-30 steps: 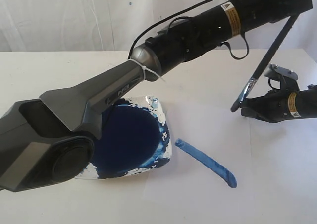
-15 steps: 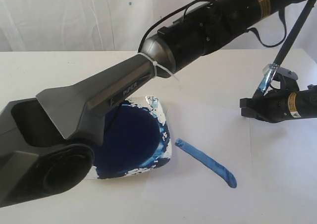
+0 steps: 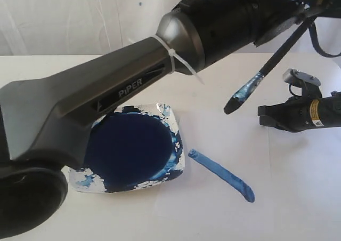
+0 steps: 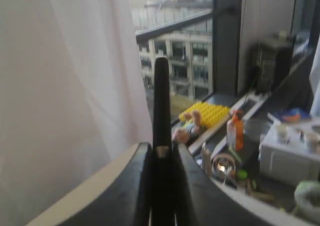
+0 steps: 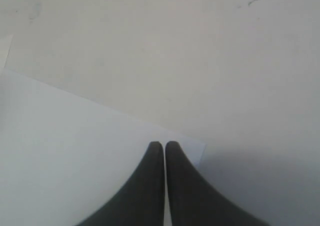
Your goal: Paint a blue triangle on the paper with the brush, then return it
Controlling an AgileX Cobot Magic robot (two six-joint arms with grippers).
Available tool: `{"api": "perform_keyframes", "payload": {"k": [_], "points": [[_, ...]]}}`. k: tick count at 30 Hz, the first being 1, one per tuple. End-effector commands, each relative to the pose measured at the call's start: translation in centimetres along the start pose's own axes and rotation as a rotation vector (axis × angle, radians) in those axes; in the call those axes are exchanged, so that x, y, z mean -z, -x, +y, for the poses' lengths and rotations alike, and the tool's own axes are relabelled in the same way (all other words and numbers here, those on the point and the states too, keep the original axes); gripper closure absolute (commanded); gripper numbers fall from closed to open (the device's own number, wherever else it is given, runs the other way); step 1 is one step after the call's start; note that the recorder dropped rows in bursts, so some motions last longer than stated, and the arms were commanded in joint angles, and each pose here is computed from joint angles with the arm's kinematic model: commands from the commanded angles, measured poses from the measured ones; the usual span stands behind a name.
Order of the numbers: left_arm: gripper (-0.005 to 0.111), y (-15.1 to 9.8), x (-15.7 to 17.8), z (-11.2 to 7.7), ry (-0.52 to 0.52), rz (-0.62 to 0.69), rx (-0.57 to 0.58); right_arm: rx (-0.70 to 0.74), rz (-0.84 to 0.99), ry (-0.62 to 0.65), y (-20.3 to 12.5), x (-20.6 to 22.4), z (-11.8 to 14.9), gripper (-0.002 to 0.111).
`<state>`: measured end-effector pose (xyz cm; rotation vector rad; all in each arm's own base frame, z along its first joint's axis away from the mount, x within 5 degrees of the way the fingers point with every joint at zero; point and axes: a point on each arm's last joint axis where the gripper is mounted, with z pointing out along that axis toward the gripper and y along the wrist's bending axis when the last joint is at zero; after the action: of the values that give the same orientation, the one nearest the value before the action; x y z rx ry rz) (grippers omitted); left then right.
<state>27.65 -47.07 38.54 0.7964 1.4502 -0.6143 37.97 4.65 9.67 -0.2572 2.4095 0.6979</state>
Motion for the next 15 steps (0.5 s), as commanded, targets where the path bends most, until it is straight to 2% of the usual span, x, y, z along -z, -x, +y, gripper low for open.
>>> {"api": "perform_keyframes", "payload": {"k": [1,5,12,15], "points": [[0.107,1.1,1.9,-0.9,-0.082,0.132,-0.098,0.009,0.0,-0.012,0.1,0.2,-0.1,0.106],[0.107,1.5,2.9,0.1,-0.085,0.22,-0.15,0.007,-0.001,-0.012,0.1,0.2,-0.1,0.106],[0.107,3.2,3.3,0.0,-0.153,0.107,-0.073,0.007,-0.001,-0.012,0.1,0.2,-0.1,0.106],[0.107,3.2,3.4,-0.3,-0.178,0.113,-0.03,0.007,-0.001,-0.012,0.1,0.2,-0.1,0.106]]}}
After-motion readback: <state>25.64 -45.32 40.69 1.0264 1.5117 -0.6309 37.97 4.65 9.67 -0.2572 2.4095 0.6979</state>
